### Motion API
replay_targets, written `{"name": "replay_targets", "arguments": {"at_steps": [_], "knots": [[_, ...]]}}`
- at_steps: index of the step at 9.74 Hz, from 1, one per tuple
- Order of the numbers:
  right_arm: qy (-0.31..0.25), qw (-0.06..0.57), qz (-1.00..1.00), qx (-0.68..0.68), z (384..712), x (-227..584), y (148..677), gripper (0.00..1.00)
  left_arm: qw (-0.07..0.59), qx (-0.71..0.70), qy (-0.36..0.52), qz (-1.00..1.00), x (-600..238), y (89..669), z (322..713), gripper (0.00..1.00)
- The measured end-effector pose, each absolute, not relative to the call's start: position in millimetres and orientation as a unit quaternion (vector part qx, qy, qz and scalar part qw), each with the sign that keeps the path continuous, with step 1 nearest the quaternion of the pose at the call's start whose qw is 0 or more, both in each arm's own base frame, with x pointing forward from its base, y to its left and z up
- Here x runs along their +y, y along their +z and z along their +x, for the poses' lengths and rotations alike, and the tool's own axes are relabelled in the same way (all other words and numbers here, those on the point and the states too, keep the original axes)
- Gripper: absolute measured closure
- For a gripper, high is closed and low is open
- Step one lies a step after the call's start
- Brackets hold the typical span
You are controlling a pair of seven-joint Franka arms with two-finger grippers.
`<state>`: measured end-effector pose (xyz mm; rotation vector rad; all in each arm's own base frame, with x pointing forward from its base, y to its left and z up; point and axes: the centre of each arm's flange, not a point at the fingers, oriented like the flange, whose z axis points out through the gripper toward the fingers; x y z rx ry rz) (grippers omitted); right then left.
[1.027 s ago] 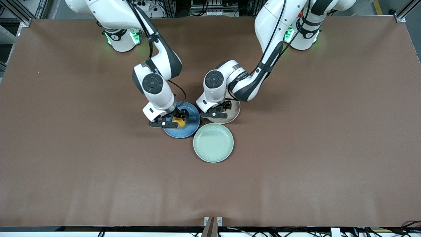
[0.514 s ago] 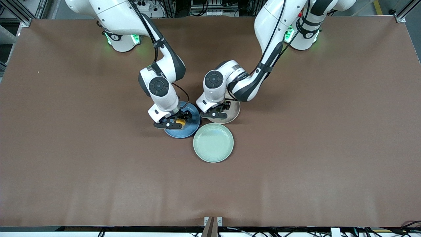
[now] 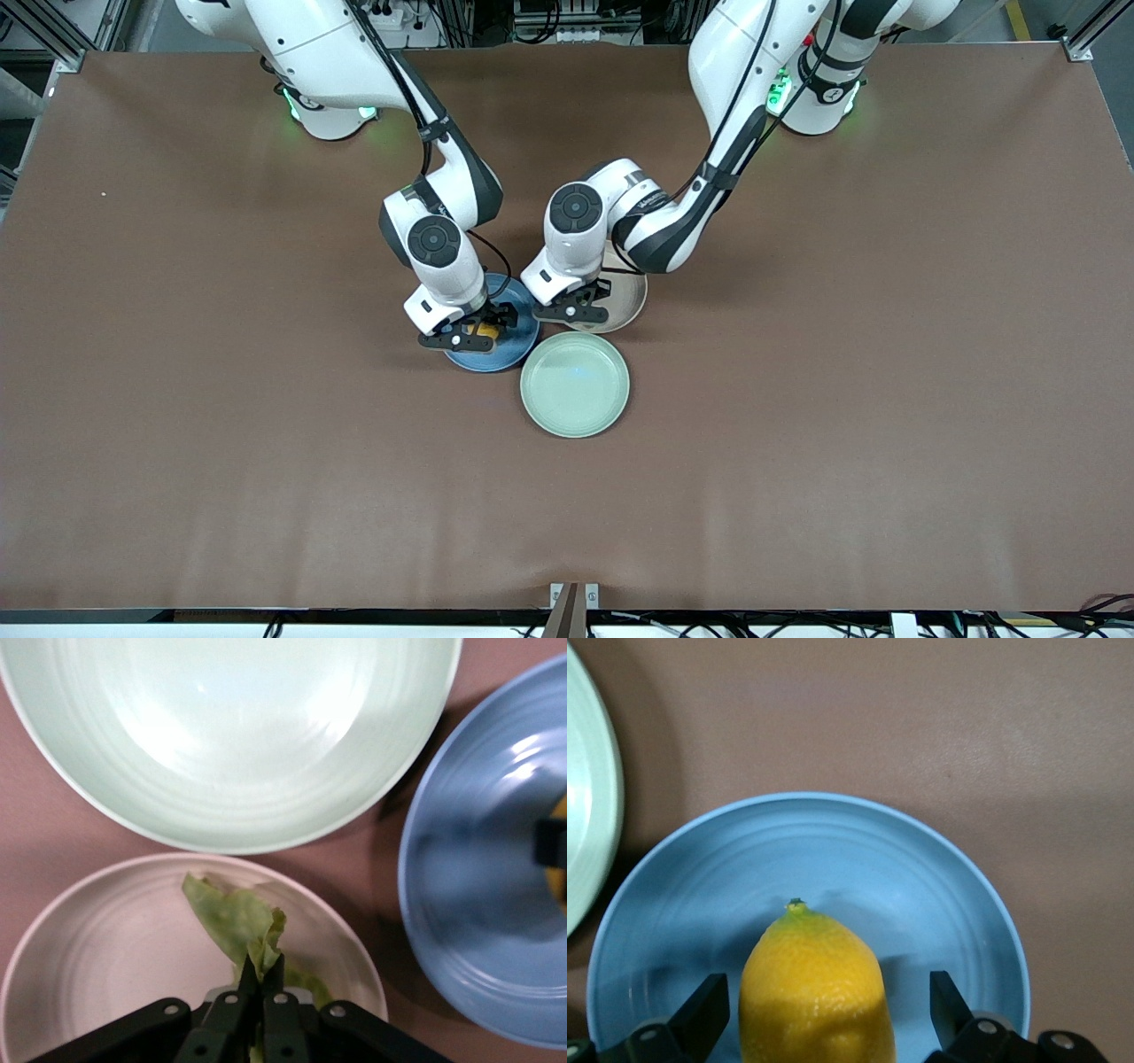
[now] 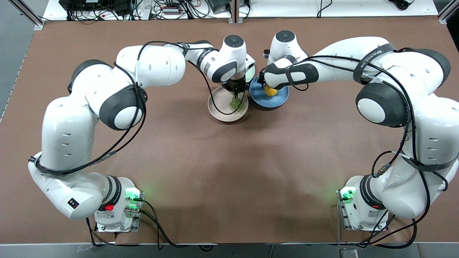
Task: Pick lemon and lettuce from blue and beige plates
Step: 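Lower and close the left gripper on the lettuce while the right grasps the lemon, then lift the lettuce with the left gripper and carry it off the beige plate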
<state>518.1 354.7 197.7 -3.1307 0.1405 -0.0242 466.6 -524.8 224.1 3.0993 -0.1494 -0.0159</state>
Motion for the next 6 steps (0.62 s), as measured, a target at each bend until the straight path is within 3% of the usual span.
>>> {"name": "replay_targets", "arguments": {"at_steps": [6], "knots": [[-0.013,0.005,-0.999,0.048,504,362,177,0.0,0.014,-0.017,0.005,1.0,-487,274,504,0.96]]}}
